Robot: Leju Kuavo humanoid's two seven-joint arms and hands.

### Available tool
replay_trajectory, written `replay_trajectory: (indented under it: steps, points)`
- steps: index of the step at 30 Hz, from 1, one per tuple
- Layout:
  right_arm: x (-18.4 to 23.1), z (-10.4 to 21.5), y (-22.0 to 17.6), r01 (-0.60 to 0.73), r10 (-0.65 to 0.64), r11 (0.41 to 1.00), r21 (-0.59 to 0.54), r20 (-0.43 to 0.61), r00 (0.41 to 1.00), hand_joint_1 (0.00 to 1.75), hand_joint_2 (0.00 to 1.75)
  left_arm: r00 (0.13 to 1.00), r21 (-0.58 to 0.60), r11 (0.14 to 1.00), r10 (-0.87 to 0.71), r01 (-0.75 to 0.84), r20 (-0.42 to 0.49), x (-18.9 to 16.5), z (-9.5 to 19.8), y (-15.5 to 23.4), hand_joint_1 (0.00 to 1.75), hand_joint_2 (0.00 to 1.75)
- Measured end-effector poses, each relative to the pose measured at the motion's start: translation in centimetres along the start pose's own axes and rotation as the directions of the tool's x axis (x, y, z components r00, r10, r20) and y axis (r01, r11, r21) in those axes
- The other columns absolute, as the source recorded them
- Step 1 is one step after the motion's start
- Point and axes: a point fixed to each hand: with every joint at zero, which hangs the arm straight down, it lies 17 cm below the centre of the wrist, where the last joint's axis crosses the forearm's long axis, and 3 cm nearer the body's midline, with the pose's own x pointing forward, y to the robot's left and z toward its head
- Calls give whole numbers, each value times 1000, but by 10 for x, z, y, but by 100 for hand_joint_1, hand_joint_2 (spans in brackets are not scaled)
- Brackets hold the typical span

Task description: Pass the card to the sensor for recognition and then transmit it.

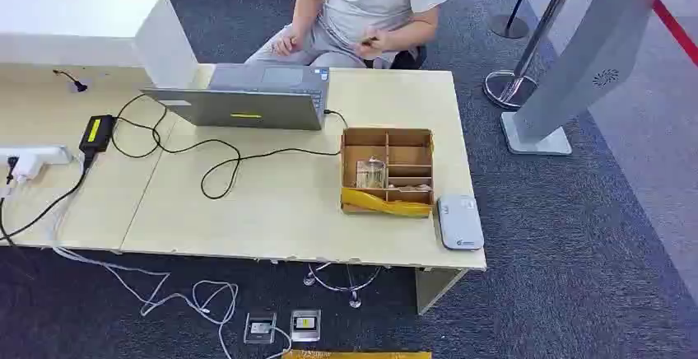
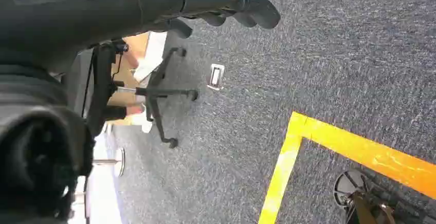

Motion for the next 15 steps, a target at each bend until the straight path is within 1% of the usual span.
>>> replay_trajectory:
  steps: [5, 7, 10, 13, 15]
  points:
    - [-4, -2, -9, -25, 25, 999, -25, -16, 1000, 0, 0, 1000, -10, 1000, -11, 11, 3, -1, 3, -7, 0, 0]
    - [-5, -3, -12, -9, 8, 999, -38, -24, 1000, 0, 0, 1000, -13, 1000, -5, 5, -1, -2, 3, -7, 0, 0]
    - [-1, -7, -25, 50, -51, 996, -72, -1, 999, 0, 0, 1000, -15, 1000, -5, 5, -1, -2, 3, -8, 0, 0]
    - [0, -15, -59, 98, -97, 983, -154, 11, 995, 0, 0, 1000, -20, 1000, 12, -12, -4, -2, 3, -8, 0, 0]
    - [1, -23, -96, 138, -134, 965, -224, 32, 990, 0, 0, 1000, -25, 1000, 18, -18, 5, 0, 2, -8, 0, 0]
